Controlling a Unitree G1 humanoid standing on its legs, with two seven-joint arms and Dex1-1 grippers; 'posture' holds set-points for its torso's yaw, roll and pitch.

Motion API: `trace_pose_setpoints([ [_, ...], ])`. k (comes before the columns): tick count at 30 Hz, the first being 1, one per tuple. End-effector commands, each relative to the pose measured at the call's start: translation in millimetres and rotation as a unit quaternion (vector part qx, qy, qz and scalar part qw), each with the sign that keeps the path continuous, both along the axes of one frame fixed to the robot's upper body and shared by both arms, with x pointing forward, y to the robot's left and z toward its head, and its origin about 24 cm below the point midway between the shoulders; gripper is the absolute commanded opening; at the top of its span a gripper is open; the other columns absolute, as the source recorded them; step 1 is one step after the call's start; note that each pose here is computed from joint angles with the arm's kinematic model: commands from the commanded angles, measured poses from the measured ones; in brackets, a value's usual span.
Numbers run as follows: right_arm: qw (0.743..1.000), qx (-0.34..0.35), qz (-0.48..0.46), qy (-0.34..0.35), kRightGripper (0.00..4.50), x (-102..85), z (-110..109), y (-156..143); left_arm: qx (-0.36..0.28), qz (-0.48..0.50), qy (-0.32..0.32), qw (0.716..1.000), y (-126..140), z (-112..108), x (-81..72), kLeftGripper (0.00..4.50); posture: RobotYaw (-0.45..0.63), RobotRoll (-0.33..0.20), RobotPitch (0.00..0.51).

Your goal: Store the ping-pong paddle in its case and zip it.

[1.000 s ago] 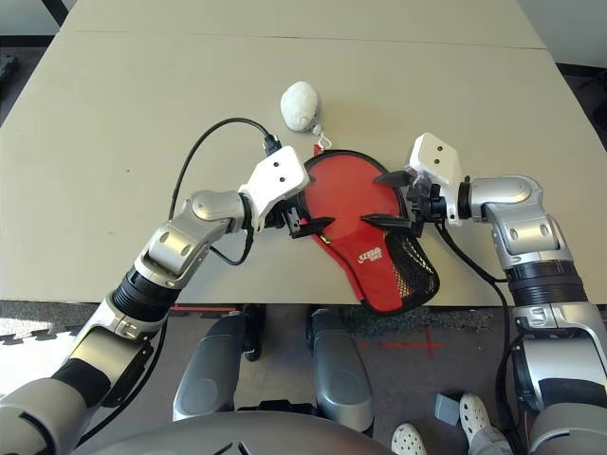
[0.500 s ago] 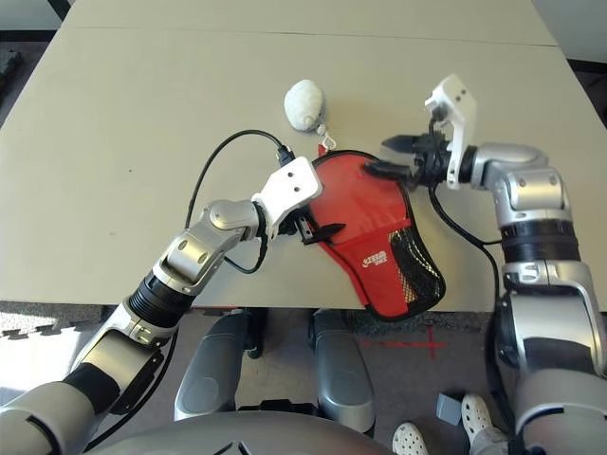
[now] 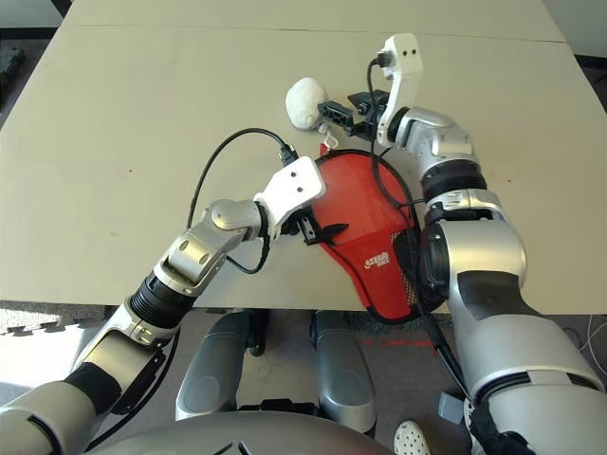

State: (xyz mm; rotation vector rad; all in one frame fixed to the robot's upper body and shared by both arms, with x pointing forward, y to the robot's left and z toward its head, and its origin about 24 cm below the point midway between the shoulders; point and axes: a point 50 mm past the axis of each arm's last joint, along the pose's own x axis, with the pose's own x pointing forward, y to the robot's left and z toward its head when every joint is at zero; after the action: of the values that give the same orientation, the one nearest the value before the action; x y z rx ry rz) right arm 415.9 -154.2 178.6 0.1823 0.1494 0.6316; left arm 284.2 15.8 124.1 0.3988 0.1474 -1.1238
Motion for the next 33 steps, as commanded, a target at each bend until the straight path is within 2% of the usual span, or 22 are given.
trace_pose_setpoints([
  [1,1.000,0.015,0.000,0.013,4.50,0.6,-7,9,0.053,0.011,0.069,0.996,4,-35,-8.8,4.48,0.06,0.000,0.321],
  [5,0.999,0.029,0.029,0.009,4.50,-0.2,-7,25,0.056,0.016,0.071,0.996,6,-36,-10.0,4.48,0.09,0.000,0.325],
  [9,0.996,0.050,0.070,-0.012,4.50,-1.4,2,35,0.058,0.024,0.071,0.995,8,-36,-10.3,4.48,0.11,0.000,0.326],
  [19,0.997,0.017,0.073,-0.014,4.50,-1.3,-2,52,0.057,0.028,0.073,0.995,6,-36,-11.0,4.48,0.12,0.000,0.313],
  [22,0.999,-0.005,0.052,-0.009,3.88,-0.1,-6,52,0.056,0.029,0.072,0.995,6,-35,-9.4,4.50,0.13,0.000,0.312],
  [31,0.999,-0.018,-0.019,-0.024,0.82,4.9,0,26,0.059,0.014,0.079,0.995,1,-37,-12.5,4.50,0.10,0.000,0.309],
  [33,0.999,-0.023,-0.038,-0.031,0.52,5.8,2,15,0.061,0.009,0.081,0.995,0,-38,-13.0,4.50,0.09,0.000,0.309],
])
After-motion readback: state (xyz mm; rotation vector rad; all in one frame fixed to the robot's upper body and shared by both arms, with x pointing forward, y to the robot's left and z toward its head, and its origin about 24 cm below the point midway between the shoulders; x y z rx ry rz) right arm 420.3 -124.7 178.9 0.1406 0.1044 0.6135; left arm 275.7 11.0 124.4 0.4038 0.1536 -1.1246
